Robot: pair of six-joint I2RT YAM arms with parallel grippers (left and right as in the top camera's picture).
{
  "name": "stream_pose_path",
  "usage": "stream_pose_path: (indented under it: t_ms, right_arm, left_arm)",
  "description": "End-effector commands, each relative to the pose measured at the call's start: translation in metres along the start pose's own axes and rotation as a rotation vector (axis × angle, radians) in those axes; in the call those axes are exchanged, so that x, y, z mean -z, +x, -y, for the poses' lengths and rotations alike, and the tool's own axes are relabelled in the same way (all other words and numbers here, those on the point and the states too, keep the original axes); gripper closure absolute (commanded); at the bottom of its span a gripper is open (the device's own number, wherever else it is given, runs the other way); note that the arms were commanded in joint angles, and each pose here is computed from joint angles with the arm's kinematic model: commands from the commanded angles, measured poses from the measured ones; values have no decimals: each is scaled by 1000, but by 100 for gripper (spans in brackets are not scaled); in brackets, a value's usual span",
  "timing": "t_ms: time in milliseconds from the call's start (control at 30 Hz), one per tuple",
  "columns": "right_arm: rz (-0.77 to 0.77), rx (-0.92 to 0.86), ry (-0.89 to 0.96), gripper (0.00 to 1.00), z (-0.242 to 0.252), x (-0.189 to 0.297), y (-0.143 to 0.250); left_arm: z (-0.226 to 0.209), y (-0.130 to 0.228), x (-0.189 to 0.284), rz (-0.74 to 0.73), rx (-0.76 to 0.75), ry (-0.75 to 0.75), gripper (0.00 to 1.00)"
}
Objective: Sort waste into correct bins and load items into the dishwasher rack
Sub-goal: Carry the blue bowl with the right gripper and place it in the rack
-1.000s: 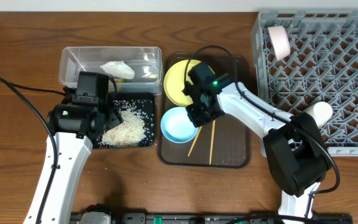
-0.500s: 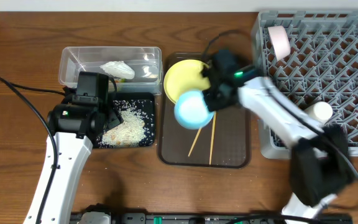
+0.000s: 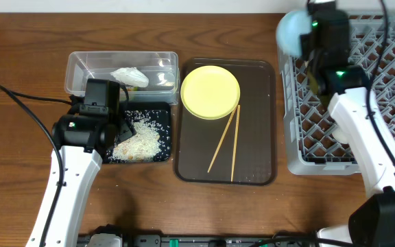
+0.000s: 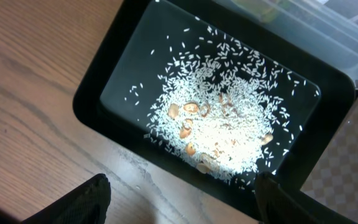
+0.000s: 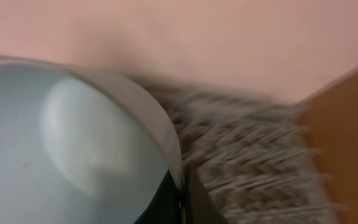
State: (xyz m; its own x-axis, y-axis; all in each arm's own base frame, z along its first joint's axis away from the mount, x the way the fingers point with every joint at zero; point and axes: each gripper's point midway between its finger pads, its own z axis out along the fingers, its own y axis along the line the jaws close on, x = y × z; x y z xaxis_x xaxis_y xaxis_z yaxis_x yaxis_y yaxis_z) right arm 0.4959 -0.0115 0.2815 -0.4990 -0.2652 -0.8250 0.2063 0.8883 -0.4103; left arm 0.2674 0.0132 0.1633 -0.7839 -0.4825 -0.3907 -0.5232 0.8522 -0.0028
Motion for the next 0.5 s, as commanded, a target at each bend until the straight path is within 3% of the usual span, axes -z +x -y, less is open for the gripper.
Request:
stream_pose_path:
  t_ms: [0,233,467]
  right_arm:
    - [-14,104,282,99,64,-3,-4]
    - [-33,197,394,99,103,-33,4]
    - [-105,158,570,99,125,-70,38]
  left_arm:
    - [-2,1,-2,-7,10,-8,23]
    - [-2,1,-2,-8,10,-8,23]
    - [-2,1,-2,-7,10,-8,23]
